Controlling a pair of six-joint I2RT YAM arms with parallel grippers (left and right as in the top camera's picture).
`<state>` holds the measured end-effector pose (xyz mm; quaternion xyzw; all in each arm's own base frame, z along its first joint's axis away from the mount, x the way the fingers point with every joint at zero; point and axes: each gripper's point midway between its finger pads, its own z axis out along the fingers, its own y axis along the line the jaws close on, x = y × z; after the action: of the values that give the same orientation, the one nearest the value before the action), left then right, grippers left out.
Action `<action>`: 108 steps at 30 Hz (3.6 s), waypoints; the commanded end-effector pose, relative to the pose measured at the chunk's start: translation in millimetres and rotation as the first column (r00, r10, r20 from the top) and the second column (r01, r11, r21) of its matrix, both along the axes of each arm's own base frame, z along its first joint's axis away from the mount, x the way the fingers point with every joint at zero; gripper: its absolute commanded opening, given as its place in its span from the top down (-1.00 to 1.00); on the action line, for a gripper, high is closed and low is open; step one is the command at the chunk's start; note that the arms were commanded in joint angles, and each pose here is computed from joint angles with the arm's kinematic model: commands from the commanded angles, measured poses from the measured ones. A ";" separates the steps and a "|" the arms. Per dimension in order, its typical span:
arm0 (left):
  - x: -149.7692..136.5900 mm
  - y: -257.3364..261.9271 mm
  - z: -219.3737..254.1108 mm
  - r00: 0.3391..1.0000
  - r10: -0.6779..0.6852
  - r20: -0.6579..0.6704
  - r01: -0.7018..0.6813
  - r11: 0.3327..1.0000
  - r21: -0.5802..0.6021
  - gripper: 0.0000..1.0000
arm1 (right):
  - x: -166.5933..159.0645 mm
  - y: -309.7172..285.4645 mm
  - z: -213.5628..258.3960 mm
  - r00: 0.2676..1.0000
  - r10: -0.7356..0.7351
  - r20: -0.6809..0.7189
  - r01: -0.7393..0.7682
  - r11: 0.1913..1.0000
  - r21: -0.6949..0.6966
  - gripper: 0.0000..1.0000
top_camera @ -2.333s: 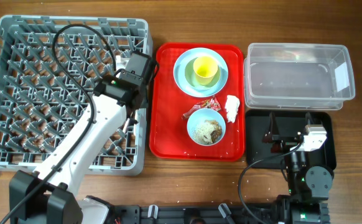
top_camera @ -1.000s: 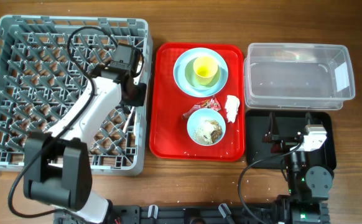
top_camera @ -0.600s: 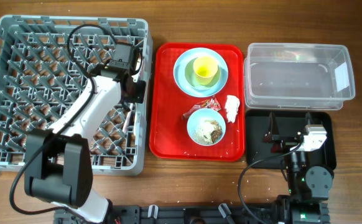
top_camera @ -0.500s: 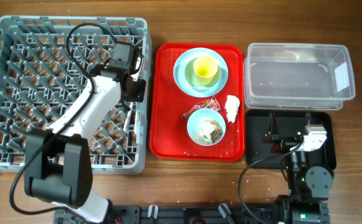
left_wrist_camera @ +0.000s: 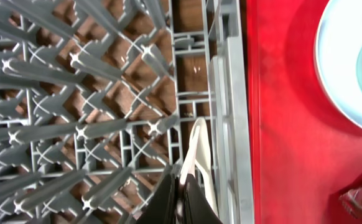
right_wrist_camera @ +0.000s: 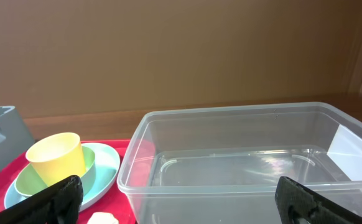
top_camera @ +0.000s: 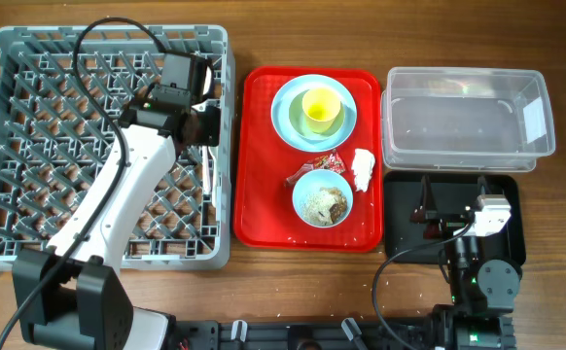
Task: Sort waste into correct bins and load items into the dishwasher rack
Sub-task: 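Adjust the fork in the rack slot and release it, then reach the left gripper to the yellow cup and grasp its rim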
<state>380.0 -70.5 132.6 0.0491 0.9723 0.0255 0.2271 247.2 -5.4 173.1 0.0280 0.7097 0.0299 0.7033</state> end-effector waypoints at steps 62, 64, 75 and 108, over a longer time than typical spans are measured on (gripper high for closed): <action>-57.8 -43.5 -66.1 0.934 0.138 -0.330 -0.166 0.984 -0.058 0.77 | -0.2 -1.5 1.0 1.000 -0.007 0.005 0.007 1.000 0.000 -1.00; -61.6 -42.1 -66.6 0.929 0.140 -0.343 -0.167 0.985 -0.050 0.85 | -0.2 -1.5 1.0 1.000 -0.007 0.005 0.007 1.000 -0.001 -1.00; -72.4 -38.1 -67.5 0.913 0.146 -0.381 -0.169 0.985 -0.027 0.91 | -0.2 -1.5 1.0 1.000 -0.007 0.005 0.007 1.000 0.000 -1.00; 13.6 -216.2 123.8 0.987 -0.113 0.110 0.156 0.787 -0.597 0.54 | -0.2 -1.5 1.0 1.000 -0.007 0.005 0.007 1.000 -0.001 -1.00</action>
<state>382.9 -272.5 239.7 0.0398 0.9275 -0.2774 0.2473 247.2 -5.4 173.1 0.0280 0.7097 0.0299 0.7033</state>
